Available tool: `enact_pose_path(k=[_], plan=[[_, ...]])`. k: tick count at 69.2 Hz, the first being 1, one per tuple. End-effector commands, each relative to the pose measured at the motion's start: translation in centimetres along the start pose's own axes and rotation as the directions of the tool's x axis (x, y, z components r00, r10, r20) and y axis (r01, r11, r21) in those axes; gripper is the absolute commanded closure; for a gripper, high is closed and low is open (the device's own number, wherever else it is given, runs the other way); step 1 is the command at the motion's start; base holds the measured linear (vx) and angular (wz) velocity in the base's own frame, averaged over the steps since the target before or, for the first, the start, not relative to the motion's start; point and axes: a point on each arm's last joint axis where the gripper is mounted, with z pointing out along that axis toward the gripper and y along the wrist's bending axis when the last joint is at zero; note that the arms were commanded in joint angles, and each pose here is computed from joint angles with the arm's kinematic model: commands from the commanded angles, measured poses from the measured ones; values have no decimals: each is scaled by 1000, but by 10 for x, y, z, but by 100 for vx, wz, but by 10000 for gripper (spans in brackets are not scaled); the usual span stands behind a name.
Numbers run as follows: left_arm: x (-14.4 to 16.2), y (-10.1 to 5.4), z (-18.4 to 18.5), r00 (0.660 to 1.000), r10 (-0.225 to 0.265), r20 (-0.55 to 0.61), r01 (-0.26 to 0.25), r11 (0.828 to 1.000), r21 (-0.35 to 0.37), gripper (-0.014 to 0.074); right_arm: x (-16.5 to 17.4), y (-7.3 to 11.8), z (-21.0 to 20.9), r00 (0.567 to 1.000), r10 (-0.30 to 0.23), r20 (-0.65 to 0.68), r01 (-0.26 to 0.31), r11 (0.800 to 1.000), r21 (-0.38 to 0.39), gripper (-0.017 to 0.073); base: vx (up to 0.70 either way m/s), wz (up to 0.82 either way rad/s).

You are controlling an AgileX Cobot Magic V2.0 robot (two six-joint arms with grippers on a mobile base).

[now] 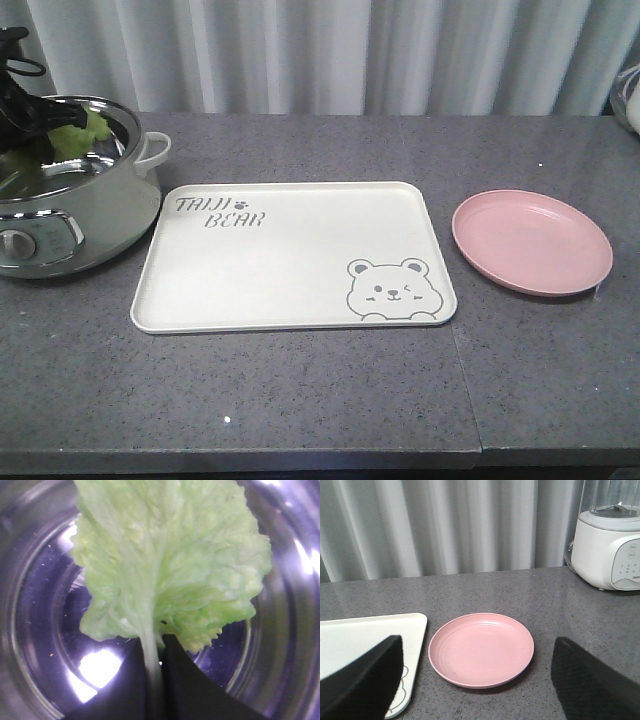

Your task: Transfer vegetables to tray and serve

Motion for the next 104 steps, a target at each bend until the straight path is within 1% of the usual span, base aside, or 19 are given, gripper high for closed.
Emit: enact_pose_path(k=[1,14,28,40,47,53,60,66,71,74,78,81,85,88,89,93,95,98,104], plan=[[-7,-7,-51,987,-2,161,-1,1000,18,601,-16,1,-1,995,-13,97,14,1000,-7,-19,0,0],[-4,-11,-92,968,-1,252,-7,1000,31,601,-20,2,1,991,-9,133,11,1000,-13,-19,0,0],[3,-17,-139,931,-16,366,-9,998,68,601,-25,5,24,991,52,126,-47,998,-41,-19,0,0],[8,-28,-168,895,-52,442,-24,986,165,601,-37,9,53,992,89,88,-83,994,-72,-19,0,0],[10,-35,-177,883,-77,463,-42,970,240,601,-48,12,72,993,99,68,-92,991,-93,-19,0,0],[11,-42,-180,882,-101,461,-58,947,317,601,-59,16,89,990,129,52,-122,985,-122,-19,0,0],[11,-52,-183,881,-93,464,-106,917,384,601,-70,22,110,987,157,20,-151,975,-164,-19,0,0],[12,-62,-184,882,-81,464,-137,899,417,601,-81,32,126,986,163,-35,-166,954,-250,-19,0,0],[14,-71,-184,883,-60,465,-164,890,426,601,-89,43,135,985,157,-66,-171,918,-359,-19,0,0],[15,-77,-184,885,-50,463,-178,884,433,601,-95,50,140,982,172,-72,-186,883,-431,-19,0,0],[17,-85,-184,885,-32,464,-200,875,441,601,-104,59,145,978,195,-70,-202,823,-531,-19,0,0],[18,-91,-185,886,-17,464,-217,868,446,601,-108,66,149,971,225,-80,-227,764,-604,-19,0,0],[21,-100,-185,887,-2,461,-236,857,458,601,-113,74,152,958,273,-89,-256,672,-695,-19,0,0],[23,-107,-185,888,11,460,-252,848,466,601,-115,77,155,949,300,-99,-273,618,-738,-19,0,0],[23,-109,-185,888,16,460,-257,846,467,601,-115,79,157,943,313,-108,-283,590,-756,-19,0,0],[26,-119,-186,888,36,459,-281,832,479,601,-115,83,162,931,340,-133,-301,509,-806,-19,0,0],[28,-123,-186,888,43,459,-290,826,484,601,-115,85,165,934,329,-143,-298,489,-820,-19,0,0],[30,-130,-187,887,57,459,-306,816,491,601,-114,86,170,937,317,-147,-291,475,-830,-19,0,0],[35,-146,-189,880,87,466,-346,791,505,601,-112,87,180,939,308,-156,-292,464,-836,-19,0,0]])
